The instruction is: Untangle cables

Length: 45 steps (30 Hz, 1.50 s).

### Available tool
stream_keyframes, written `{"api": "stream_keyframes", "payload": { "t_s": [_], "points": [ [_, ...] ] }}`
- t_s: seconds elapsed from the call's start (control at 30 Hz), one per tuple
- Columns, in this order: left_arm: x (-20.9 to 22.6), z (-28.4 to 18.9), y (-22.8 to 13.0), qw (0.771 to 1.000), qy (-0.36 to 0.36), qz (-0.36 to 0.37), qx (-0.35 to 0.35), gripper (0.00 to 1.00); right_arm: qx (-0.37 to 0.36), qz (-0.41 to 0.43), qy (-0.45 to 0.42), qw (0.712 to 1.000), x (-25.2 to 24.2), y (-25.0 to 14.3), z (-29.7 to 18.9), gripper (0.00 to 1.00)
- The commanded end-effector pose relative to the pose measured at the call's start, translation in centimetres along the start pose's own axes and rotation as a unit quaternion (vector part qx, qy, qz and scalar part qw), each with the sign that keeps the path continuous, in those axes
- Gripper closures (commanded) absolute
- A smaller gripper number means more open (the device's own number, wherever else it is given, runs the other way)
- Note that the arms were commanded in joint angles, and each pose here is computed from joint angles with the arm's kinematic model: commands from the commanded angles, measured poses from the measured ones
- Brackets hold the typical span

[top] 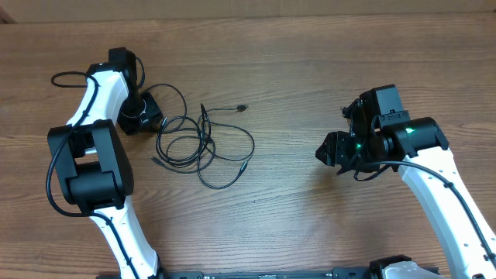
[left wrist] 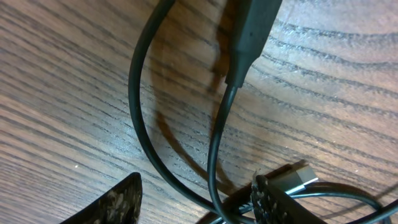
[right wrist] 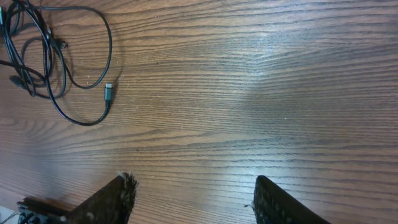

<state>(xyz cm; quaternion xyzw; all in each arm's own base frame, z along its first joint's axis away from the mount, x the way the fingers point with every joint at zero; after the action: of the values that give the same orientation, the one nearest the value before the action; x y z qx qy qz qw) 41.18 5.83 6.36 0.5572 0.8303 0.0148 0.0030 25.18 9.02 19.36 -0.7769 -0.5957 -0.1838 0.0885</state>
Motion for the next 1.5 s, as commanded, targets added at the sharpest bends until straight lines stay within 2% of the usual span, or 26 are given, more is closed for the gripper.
{"api": "stream_keyframes", "payload": {
  "t_s": [0.0,0.43,0.5,0.63,0.93,1.1,1.2,1.33,1.47],
  "points": [
    [0.0,0.6,-0.1,1.0,-0.002,-0.014,0.009,0.43,-0.009,-0.001,0.0,1.0,0.1,0.4,-0.3,0.41],
    [0.3,2.7,-1.5,1.0,0.002,-0.013,0.023,0.45,-0.008,-0.001,0.0,1.0,0.1,0.4,-0.3,0.41],
    [0.3,2.7,-1.4,1.0,0.001,-0.013,0.022,0.55,-0.008,-0.001,0.0,1.0,0.1,0.4,-0.3,0.41],
    [0.2,2.7,-1.3,1.0,-0.002,-0.014,0.02,0.94,-0.008,-0.001,0.0,1.0,0.1,0.3,-0.3,0.41],
    [-1.1,1.0,0.0,0.999,-0.049,-0.013,-0.002,0.96,-0.001,0.001,-0.004,1.0,-0.1,0.1,-0.3,0.42],
    [-2.4,-3.7,1.9,0.993,-0.1,0.004,-0.061,0.96,-0.001,0.001,-0.004,1.0,-0.1,0.1,-0.3,0.42],
    [-3.3,-8.7,3.1,0.983,-0.14,0.023,-0.12,0.96,-0.001,0.001,-0.004,1.0,-0.1,0.1,-0.3,0.42],
    [-4.4,-16.7,3.4,0.956,-0.205,0.049,-0.203,0.96,-0.001,0.001,-0.004,1.0,-0.1,0.1,-0.3,0.42],
    [-5.0,-24.0,2.0,0.922,-0.264,0.076,-0.274,0.96,-0.003,0.001,-0.003,1.0,-0.1,0.2,-0.3,0.41]
  ]
}}
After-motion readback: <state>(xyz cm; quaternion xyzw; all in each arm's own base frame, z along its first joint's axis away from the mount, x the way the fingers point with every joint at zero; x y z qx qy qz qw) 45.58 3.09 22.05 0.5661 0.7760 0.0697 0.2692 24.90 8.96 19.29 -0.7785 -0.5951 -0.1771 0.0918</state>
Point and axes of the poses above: each gripper's point midway between its finger pads, its own z axis out along the fingers, its own x axis along the line the jaws close on, y = z × x, the point moved 5 cm from there along -z, back along the fingers, and after that the axes turned 10 degrees about z, right-handed, at the moved point
